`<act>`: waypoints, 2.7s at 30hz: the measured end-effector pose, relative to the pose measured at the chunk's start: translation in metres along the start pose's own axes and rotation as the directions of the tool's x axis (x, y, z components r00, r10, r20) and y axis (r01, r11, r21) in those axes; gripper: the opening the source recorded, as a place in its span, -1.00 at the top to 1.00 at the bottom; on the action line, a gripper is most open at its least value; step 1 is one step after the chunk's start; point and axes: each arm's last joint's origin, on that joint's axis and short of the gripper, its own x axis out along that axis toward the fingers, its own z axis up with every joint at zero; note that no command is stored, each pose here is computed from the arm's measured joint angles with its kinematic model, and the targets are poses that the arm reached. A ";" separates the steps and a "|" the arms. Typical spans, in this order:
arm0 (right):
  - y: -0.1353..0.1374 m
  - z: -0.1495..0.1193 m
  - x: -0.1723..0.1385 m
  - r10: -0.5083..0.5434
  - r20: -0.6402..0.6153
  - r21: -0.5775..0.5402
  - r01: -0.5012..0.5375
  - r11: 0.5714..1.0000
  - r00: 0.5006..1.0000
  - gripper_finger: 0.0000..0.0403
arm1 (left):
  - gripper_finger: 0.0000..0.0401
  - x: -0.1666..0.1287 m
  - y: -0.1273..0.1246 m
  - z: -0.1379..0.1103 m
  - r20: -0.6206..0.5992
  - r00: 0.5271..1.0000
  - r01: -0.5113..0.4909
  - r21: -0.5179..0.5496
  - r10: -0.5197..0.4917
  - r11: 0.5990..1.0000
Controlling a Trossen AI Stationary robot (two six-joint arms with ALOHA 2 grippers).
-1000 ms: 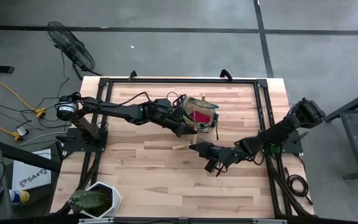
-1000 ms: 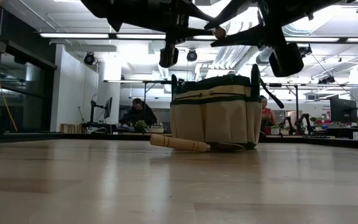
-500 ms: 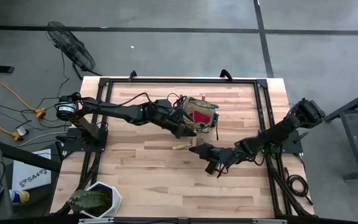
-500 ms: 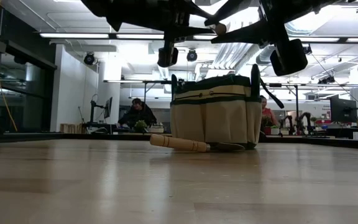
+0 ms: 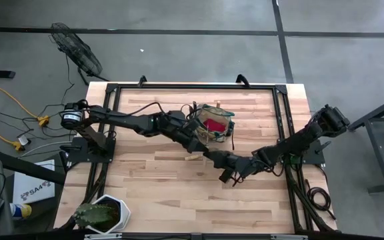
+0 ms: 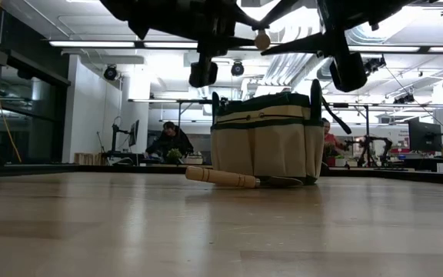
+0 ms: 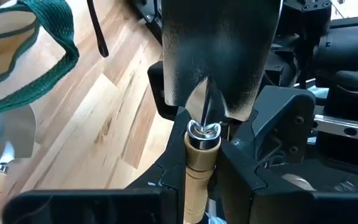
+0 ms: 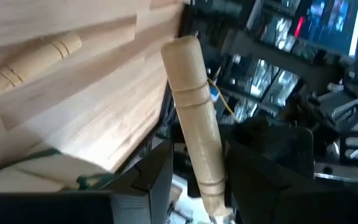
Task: Pick & Place Garden tools in Gardening bag
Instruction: Put the left brown trowel into the gardening bag
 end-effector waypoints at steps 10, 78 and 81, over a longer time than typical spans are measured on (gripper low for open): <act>0.001 0.005 -0.001 -0.002 0.124 -0.020 0.005 1.000 0.992 0.33 | 0.72 0.000 -0.002 0.002 0.023 1.000 0.009 0.012 -0.009 1.000; -0.035 -0.013 -0.018 -0.109 -0.505 0.675 0.471 0.568 0.856 0.70 | 0.20 -0.024 -0.025 0.010 0.124 0.992 -0.029 0.461 -0.032 0.887; -0.042 -0.015 -0.020 -0.105 -0.539 0.715 0.520 0.467 0.836 0.70 | 0.20 -0.035 -0.035 0.012 0.138 0.989 -0.030 0.517 -0.049 0.856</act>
